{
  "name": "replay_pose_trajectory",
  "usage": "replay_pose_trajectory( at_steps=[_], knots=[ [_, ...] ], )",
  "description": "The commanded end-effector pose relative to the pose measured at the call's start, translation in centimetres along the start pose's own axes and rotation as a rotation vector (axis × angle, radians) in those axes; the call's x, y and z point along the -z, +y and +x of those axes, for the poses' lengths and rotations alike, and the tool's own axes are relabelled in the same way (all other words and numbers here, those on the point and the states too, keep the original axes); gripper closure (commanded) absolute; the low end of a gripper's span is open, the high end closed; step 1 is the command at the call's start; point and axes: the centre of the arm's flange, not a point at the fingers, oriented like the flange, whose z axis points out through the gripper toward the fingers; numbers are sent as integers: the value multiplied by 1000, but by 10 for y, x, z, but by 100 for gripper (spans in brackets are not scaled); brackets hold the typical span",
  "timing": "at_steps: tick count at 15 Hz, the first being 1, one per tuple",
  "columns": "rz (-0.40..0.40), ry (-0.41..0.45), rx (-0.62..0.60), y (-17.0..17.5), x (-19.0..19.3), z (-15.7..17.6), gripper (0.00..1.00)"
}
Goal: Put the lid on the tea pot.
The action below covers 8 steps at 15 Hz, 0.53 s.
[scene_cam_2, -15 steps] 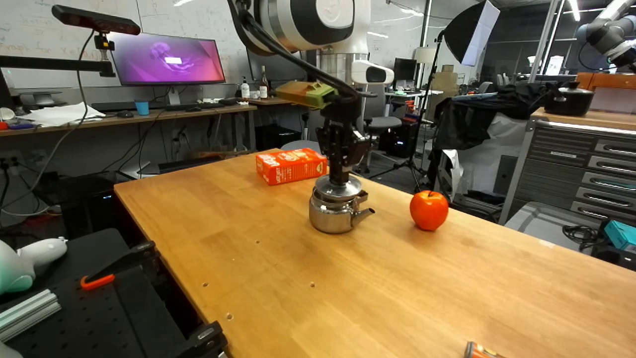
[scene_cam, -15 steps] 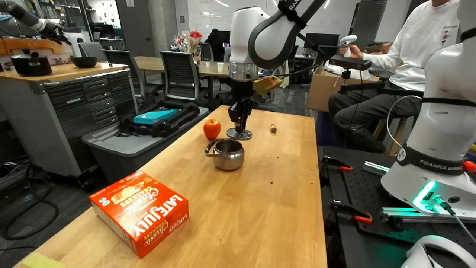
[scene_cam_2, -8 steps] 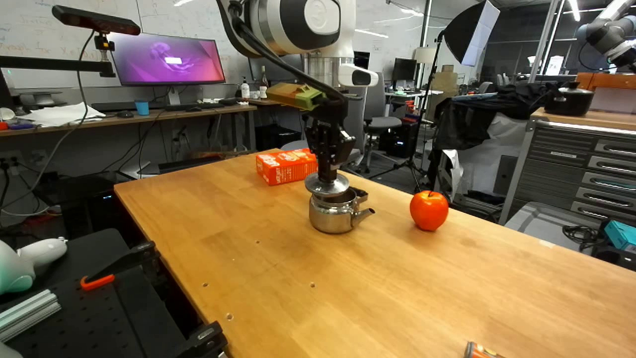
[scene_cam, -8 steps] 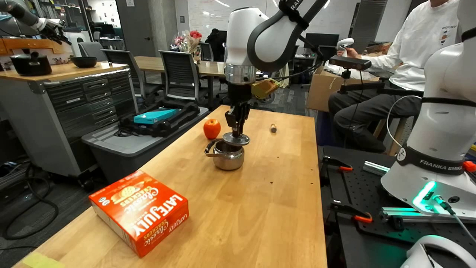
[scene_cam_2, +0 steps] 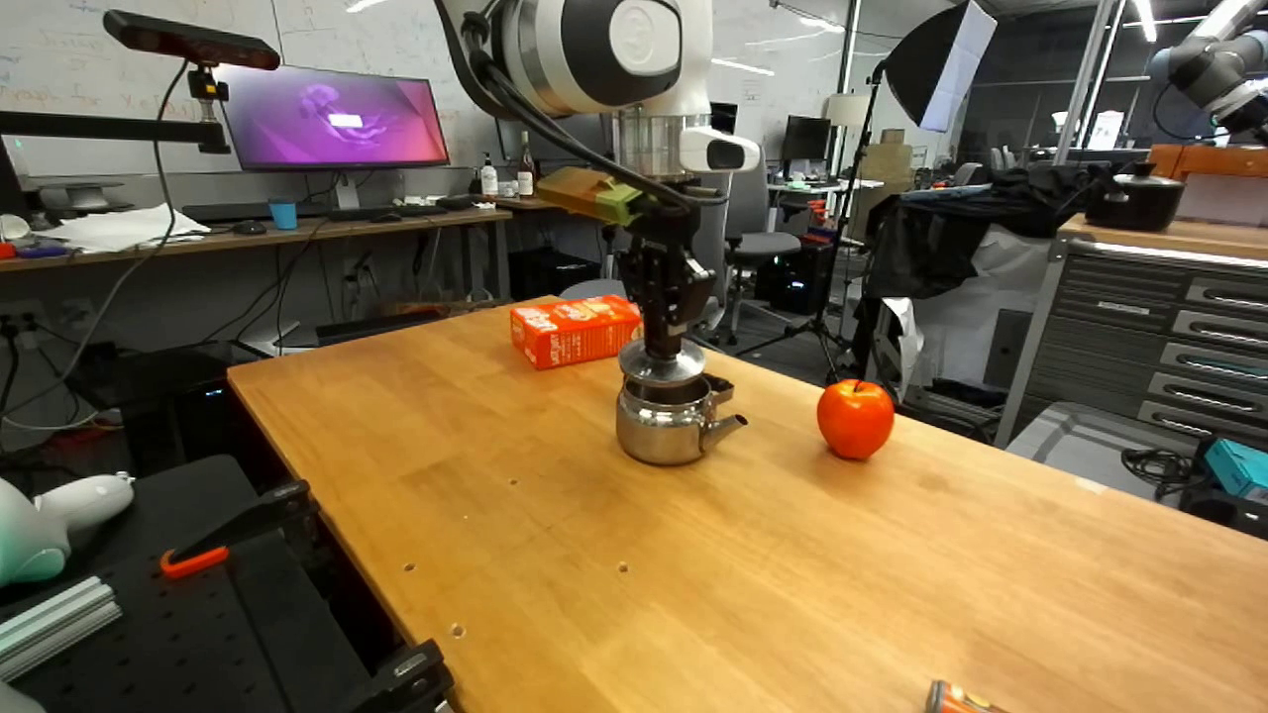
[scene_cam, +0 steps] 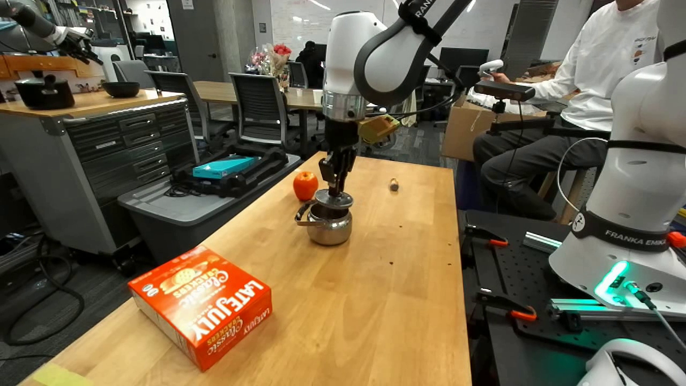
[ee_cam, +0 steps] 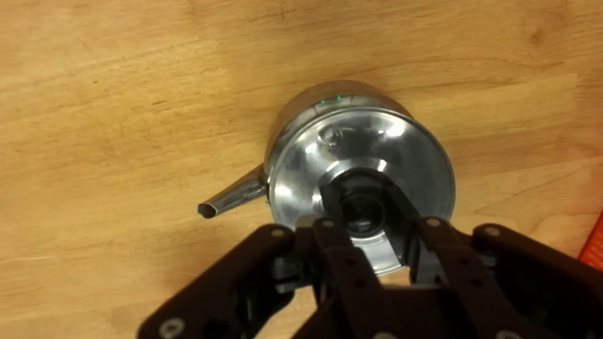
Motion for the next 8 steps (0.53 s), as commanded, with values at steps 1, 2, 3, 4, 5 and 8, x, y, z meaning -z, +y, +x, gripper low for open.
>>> replay_pose_trajectory(
  at_steps=[1, 2, 3, 4, 5, 8],
  knots=[
    [-6, 23, -28, -2, -5, 13, 93],
    [-7, 18, -33, -1, -7, 15, 93],
    [-10, 16, -38, 0, -10, 18, 93],
    [-12, 14, -43, 0, -13, 20, 93],
    [-15, 11, -48, 0, -16, 22, 93],
    [-21, -1, -56, -3, -27, 23, 93]
  ],
)
